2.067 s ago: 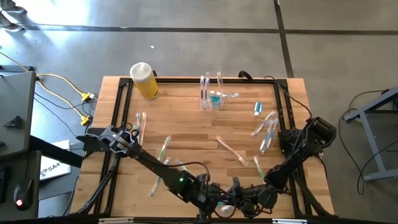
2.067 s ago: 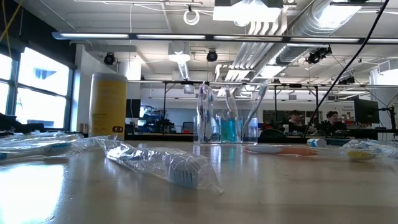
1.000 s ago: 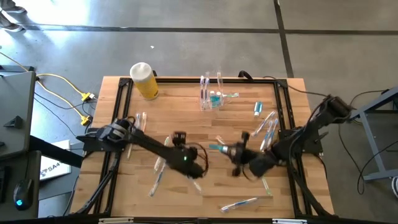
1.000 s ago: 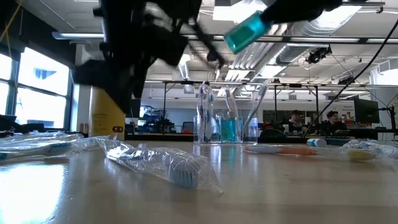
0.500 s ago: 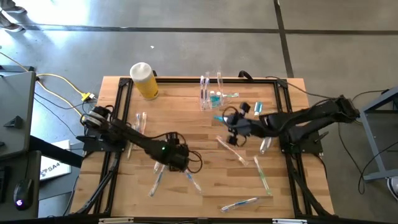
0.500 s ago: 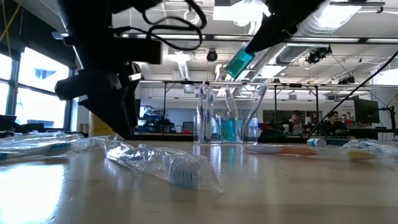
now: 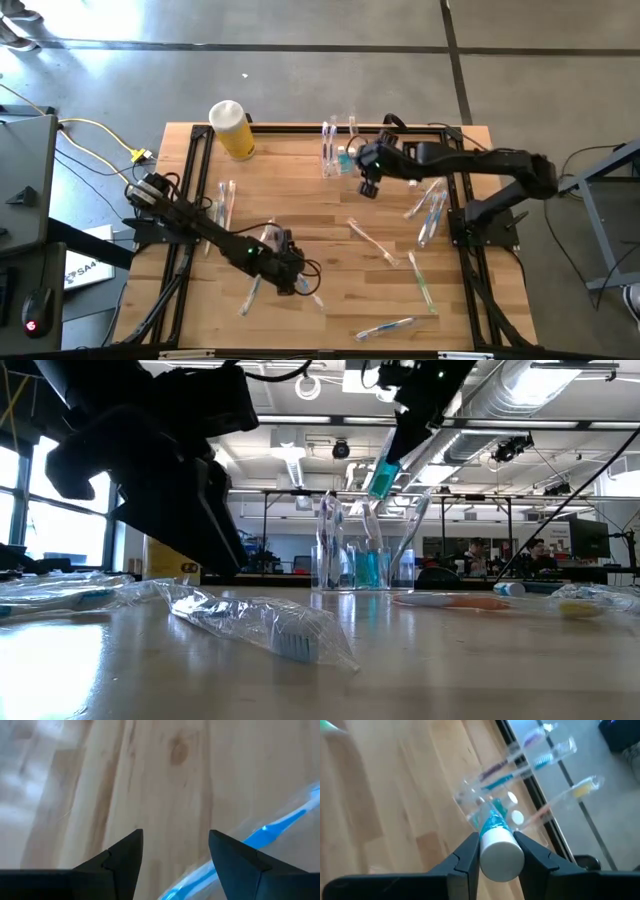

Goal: Pick & Place toothbrushing station
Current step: Put the blue mouthwash bottle into the transparent organizer

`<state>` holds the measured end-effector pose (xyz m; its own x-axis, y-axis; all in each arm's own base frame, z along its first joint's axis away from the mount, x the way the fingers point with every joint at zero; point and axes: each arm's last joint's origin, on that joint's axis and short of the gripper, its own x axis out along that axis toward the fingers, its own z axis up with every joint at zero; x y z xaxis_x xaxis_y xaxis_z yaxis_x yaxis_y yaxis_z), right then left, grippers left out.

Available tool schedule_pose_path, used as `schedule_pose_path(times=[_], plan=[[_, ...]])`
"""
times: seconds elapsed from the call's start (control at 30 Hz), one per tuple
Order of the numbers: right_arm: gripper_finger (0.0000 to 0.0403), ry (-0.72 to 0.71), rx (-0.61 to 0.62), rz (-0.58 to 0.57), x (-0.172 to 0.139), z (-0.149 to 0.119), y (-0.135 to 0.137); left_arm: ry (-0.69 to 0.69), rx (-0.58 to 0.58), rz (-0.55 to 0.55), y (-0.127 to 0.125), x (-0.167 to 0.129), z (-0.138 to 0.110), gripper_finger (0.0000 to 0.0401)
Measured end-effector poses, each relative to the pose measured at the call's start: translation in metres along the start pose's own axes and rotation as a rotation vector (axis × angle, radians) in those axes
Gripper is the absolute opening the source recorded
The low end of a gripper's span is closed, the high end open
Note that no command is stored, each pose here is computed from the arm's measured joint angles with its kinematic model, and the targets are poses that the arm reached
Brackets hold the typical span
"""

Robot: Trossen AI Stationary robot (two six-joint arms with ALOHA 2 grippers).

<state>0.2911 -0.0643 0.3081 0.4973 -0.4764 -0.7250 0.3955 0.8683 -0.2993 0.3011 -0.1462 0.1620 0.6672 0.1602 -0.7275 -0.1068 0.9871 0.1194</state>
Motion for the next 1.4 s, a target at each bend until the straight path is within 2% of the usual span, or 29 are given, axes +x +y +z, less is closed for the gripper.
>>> schedule_pose_path(times=[0.2, 0.33, 0.47, 0.6, 0.83, 1.13, 1.4], plan=[[0.0090, 0.094, 0.034, -0.007, 0.037, -0.001, -0.023, -0.036, -0.006, -0.044, -0.003, 0.003, -0.006, 0.0218], [0.0090, 0.143, 0.038, 0.040, 0.057, -0.005, -0.034, -0.085, 0.009, -0.061, -0.003, 0.004, -0.006, 0.0218], [0.0090, 0.151, 0.021, 0.029, 0.070, -0.006, -0.040, -0.147, 0.047, -0.083, -0.004, 0.005, -0.005, 0.0218], [0.0090, 0.139, -0.004, 0.070, 0.074, -0.006, -0.043, -0.173, 0.059, -0.108, -0.003, 0.007, -0.002, 0.0218], [0.0090, 0.125, -0.020, 0.118, 0.075, -0.006, -0.047, -0.156, 0.031, -0.116, 0.014, 0.016, 0.003, 0.0218], [0.0090, 0.207, -0.116, 0.153, 0.107, -0.015, -0.044, -0.140, 0.018, -0.138, 0.039, 0.027, 0.011, 0.0218], [0.0090, 0.259, -0.116, 0.196, 0.129, -0.025, -0.050, -0.142, 0.005, -0.165, 0.047, 0.033, 0.003, 0.0218]])
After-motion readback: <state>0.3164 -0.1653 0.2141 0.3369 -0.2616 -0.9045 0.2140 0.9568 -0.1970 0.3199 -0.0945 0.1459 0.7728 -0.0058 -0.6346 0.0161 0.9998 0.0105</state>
